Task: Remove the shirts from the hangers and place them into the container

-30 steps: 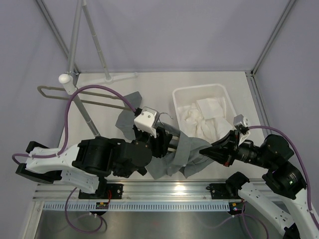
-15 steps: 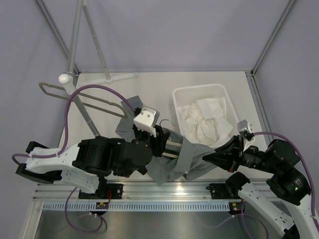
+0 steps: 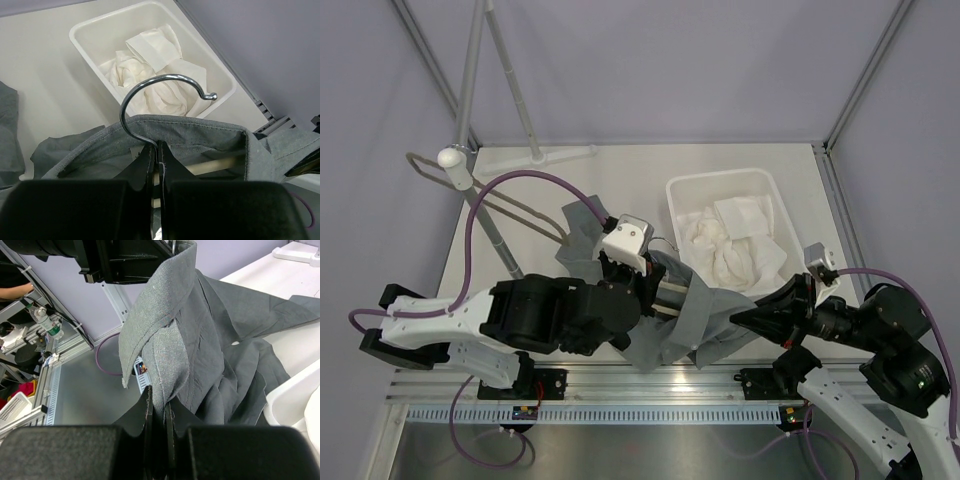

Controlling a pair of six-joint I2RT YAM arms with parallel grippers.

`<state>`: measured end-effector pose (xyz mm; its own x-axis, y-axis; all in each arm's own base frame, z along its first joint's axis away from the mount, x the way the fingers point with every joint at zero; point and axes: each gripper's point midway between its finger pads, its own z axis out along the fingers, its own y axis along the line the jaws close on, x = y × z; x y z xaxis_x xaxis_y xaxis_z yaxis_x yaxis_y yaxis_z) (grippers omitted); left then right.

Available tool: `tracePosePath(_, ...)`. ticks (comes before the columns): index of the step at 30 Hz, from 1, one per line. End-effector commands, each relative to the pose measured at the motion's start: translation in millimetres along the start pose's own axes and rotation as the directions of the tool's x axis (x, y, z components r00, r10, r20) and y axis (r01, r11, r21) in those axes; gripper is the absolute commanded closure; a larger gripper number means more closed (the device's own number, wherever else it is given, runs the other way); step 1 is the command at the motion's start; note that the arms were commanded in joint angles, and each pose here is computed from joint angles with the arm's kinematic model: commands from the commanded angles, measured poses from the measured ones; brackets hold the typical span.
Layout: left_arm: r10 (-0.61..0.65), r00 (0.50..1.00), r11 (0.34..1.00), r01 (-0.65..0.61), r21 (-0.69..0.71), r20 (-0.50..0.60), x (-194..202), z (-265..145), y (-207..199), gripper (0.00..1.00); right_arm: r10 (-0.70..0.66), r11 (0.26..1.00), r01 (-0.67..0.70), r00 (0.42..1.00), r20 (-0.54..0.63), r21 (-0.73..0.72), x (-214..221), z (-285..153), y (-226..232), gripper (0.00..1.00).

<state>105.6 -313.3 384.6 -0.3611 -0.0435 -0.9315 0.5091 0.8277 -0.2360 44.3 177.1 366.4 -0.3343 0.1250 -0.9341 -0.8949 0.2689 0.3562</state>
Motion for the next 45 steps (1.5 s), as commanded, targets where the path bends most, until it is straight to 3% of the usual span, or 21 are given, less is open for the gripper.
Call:
tracePosePath(1, -0.056, 0.998, 0.998, 0.056, 0.029, 0.02, -16, -2, -13, 1.0, -0.057, 0.997, 0.061, 0.995, 0.082, -0.044, -26, -6, 18, 1.0)
tracePosePath(2, -0.039, 0.999, 0.999, 0.039, 0.009, 0.018, -17, -2, -9, 1.0, -0.058, 0.997, 0.061, 0.995, 0.079, -0.038, -25, -6, 17, 0.99)
tracePosePath(5, -0.007, 0.999, 1.0, 0.008, -0.021, 0.036, -29, -3, -6, 1.0, -0.037, 0.999, 0.037, 0.999, 0.038, 0.009, -16, -4, 6, 0.52)
tracePosePath(6, 0.007, 0.999, 1.0, -0.006, -0.031, 0.038, -32, -4, -5, 1.0, -0.041, 0.999, 0.041, 0.999, 0.029, 0.008, -13, -5, 5, 0.46)
tracePosePath(11, 0.058, 0.997, 0.994, -0.052, -0.093, 0.059, -48, -6, 4, 1.0, -0.024, 0.999, 0.024, 0.999, 0.02, 0.03, -3, -13, 5, 0.34)
tracePosePath(18, 0.065, 0.994, 0.994, -0.057, -0.095, 0.083, -60, -12, 11, 1.0, -0.004, 0.998, 0.003, 1.0, 0.01, 0.068, 13, -28, 5, 0.33)
tracePosePath(22, 0.06, 0.994, 0.994, -0.051, -0.101, 0.092, -65, -16, 18, 1.0, 0.014, 0.997, -0.015, 1.0, 0.021, 0.073, 15, -31, 7, 0.35)
tracePosePath(25, 0.054, 0.993, 0.995, -0.045, -0.095, 0.102, -69, -18, 19, 1.0, 0.036, 0.996, -0.036, 0.999, 0.003, 0.077, 18, -28, 3, 0.41)
tracePosePath(28, 0.055, 0.993, 0.995, -0.045, -0.093, 0.108, -71, -20, 21, 1.0, 0.056, 0.996, -0.056, 0.998, -0.003, 0.075, 19, -23, 1, 0.62)
tracePosePath(30, 0.051, 0.992, 0.995, -0.041, -0.092, 0.111, -73, -21, 23, 1.0, 0.065, 0.995, -0.065, 0.998, 0.001, 0.076, 19, -21, -1, 0.86)
tracePosePath(32, 0.057, 0.992, 0.994, -0.046, -0.097, 0.11, -71, -21, 25, 1.0, 0.068, 0.995, -0.069, 0.998, 0.018, 0.078, 15, -20, -1, 1.0)
tracePosePath(39, 0.048, 0.991, 0.99, -0.031, -0.134, 0.124, -69, -27, 45, 1.0, 0.026, 0.986, -0.048, 0.99, 0.139, 0.162, -14, -37, 1, 1.0)
tracePosePath(42, 0.038, 0.989, 0.986, -0.014, -0.168, 0.141, -69, -33, 63, 1.0, -0.026, 0.966, -0.048, 0.961, 0.277, 0.255, -42, -63, 3, 1.0)
tracePosePath(45, 0.015, 0.984, 0.982, 0.019, -0.19, 0.178, -75, -42, 81, 1.0, -0.081, 0.932, -0.094, 0.889, 0.452, 0.351, -63, -105, 4, 1.0)
